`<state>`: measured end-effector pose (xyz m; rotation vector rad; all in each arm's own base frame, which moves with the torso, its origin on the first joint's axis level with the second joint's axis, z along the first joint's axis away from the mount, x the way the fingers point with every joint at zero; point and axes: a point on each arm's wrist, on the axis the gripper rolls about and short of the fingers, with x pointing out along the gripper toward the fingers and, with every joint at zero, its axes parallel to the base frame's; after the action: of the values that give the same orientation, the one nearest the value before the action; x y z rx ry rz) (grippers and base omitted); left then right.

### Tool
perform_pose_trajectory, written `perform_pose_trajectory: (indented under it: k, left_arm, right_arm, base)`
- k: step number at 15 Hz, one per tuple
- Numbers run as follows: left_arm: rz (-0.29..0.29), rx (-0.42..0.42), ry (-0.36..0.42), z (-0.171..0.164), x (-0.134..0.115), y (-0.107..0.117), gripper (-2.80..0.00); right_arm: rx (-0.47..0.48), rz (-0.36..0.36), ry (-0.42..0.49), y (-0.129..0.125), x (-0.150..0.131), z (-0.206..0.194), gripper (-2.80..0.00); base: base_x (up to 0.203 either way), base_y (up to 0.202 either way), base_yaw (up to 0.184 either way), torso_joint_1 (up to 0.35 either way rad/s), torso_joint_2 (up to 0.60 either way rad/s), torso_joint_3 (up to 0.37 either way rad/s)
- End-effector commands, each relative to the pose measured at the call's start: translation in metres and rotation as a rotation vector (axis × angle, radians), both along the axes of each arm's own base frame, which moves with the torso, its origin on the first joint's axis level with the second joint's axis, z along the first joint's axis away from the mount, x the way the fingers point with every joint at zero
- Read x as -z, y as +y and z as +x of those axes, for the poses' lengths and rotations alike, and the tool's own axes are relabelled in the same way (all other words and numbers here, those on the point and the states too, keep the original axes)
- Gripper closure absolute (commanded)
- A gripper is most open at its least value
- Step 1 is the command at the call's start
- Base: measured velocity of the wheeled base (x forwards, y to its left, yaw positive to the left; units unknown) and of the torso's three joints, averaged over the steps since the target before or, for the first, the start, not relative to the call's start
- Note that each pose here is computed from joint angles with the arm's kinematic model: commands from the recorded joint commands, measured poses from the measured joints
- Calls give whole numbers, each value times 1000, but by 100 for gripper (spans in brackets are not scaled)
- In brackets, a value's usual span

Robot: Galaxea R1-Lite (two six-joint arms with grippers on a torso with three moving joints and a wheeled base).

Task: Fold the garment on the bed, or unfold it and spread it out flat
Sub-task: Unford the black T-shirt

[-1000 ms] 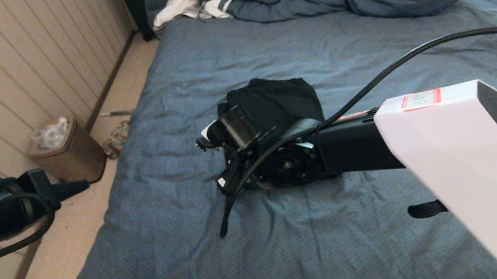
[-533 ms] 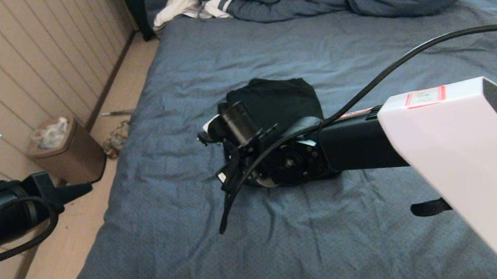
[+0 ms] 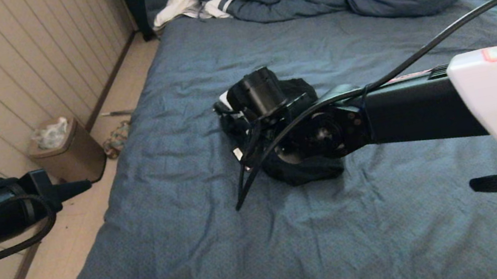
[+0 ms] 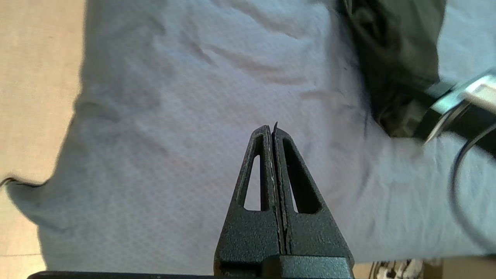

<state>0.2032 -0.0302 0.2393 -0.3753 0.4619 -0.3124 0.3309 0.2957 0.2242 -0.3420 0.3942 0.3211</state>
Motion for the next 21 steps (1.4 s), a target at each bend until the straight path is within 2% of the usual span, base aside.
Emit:
perform_pose_trajectory:
  k: [1,4,8,9,11,12,21]
  left_arm:
    - [-3,26,-7,-3,-1,-5,0]
    - [-5,53,-4,-5,-1,-11,0]
    - [-4,53,-31,-14,-5,-9,0]
    - [-3,55,-31,-15,-5,-10,0]
    - [-2,57,-20,-14,-3,-10,0]
    - [-1,56,-17,-14,-2,-10,0]
    - [0,56,-6,-16,2,-10,0]
  right_arm:
    - [61,24,-29,-30,-20,5,0]
    - [69,3,5,-38,-9,6,0]
    - [12,0,10,-16,1,-3,0]
    - [-12,7,9,-8,1,-8,0]
    - [-79,74,36,6,1,-17,0]
    - [-86,93,40,7,-1,-18,-280]
    - [-96,55,88,18,25,-14,-280]
  base:
    - [0,0,0,0,0,0]
    - [0,0,0,0,0,0]
    - [0,0,0,0,0,0]
    - [0,0,0,0,0,0]
    - [0,0,0,0,0,0]
    - [0,0,0,0,0,0]
    - [0,0,0,0,0,0]
